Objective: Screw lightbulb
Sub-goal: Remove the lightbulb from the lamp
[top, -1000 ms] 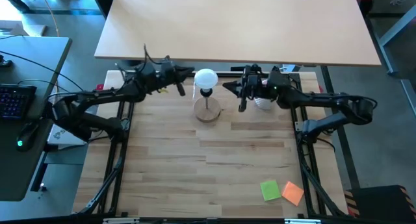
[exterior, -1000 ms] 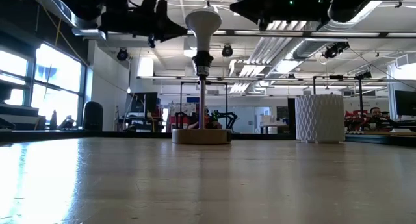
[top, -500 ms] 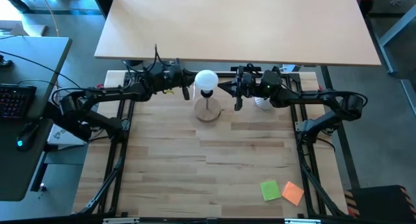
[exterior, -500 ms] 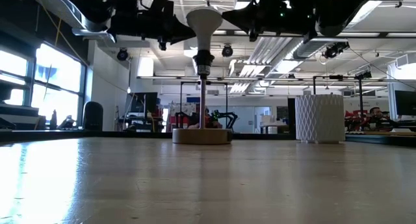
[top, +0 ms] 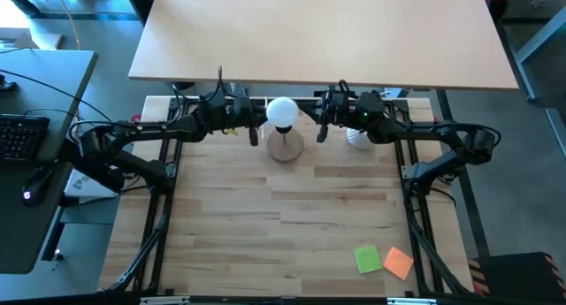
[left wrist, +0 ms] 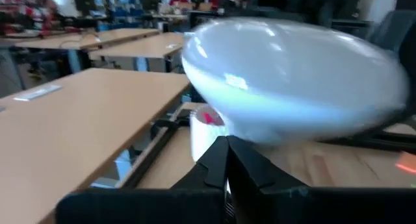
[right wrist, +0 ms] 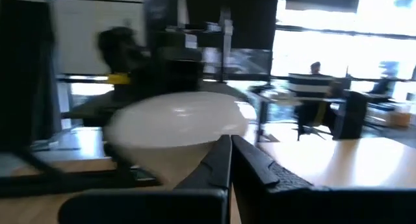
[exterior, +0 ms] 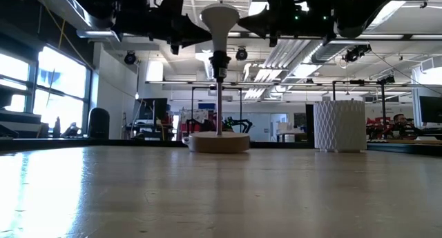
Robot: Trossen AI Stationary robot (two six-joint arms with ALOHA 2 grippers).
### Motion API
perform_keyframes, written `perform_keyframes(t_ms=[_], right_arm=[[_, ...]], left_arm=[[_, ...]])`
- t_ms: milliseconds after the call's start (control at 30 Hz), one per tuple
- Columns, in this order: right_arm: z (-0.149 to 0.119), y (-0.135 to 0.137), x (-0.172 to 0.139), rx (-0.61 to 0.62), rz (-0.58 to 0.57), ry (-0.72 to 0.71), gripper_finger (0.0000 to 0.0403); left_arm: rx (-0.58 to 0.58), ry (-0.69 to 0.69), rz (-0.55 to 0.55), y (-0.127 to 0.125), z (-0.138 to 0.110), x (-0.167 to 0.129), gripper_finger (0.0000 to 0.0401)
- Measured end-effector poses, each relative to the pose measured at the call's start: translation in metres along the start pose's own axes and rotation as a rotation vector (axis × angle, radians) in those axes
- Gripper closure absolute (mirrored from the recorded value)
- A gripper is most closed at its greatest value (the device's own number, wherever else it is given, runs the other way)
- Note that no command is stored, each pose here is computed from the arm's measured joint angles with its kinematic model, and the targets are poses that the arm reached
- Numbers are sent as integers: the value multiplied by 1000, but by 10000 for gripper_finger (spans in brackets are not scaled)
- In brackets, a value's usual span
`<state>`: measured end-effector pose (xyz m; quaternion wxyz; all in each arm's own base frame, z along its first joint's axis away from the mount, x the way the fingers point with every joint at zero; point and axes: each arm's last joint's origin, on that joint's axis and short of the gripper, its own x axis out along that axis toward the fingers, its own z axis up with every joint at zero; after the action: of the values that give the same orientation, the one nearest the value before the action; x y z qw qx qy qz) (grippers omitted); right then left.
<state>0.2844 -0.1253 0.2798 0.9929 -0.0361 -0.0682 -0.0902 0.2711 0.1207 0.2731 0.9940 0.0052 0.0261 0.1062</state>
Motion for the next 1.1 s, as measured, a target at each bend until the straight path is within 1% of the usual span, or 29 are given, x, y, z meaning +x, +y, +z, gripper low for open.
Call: perform_keyframes(t_ms=[100,200,400,467,567,667,700,767,833,967,1100], right_arm=[[-2,-2,0,9,-60,16,402],[-2,-3,0,26,-79,17,402],[-3,-3,0,29,-87,30,402],[-3,-2,0,29,-86,30,402],[-1,-1,0,23,-36,22,402],[0,1,-1,10,29,15,402],[0,2,-1,3,38,11,402],[1,3,0,-2,45,1,402],[2,4,0,-5,48,-1,402],[2,4,0,-10,47,-1,402],[2,4,-1,-10,54,0,402]], left_arm=[[2,19,-7,-5,1,-3,401],[3,37,10,-6,2,-5,401],[-1,79,103,-5,4,-12,401],[1,91,150,-3,5,-15,401],[37,85,217,0,11,-22,401],[60,27,250,6,21,-28,401],[63,-4,250,9,24,-30,401],[68,-54,213,14,28,-32,401],[48,-75,175,19,28,-30,401],[15,-48,137,26,18,-22,401],[14,-57,84,24,13,-16,401]])
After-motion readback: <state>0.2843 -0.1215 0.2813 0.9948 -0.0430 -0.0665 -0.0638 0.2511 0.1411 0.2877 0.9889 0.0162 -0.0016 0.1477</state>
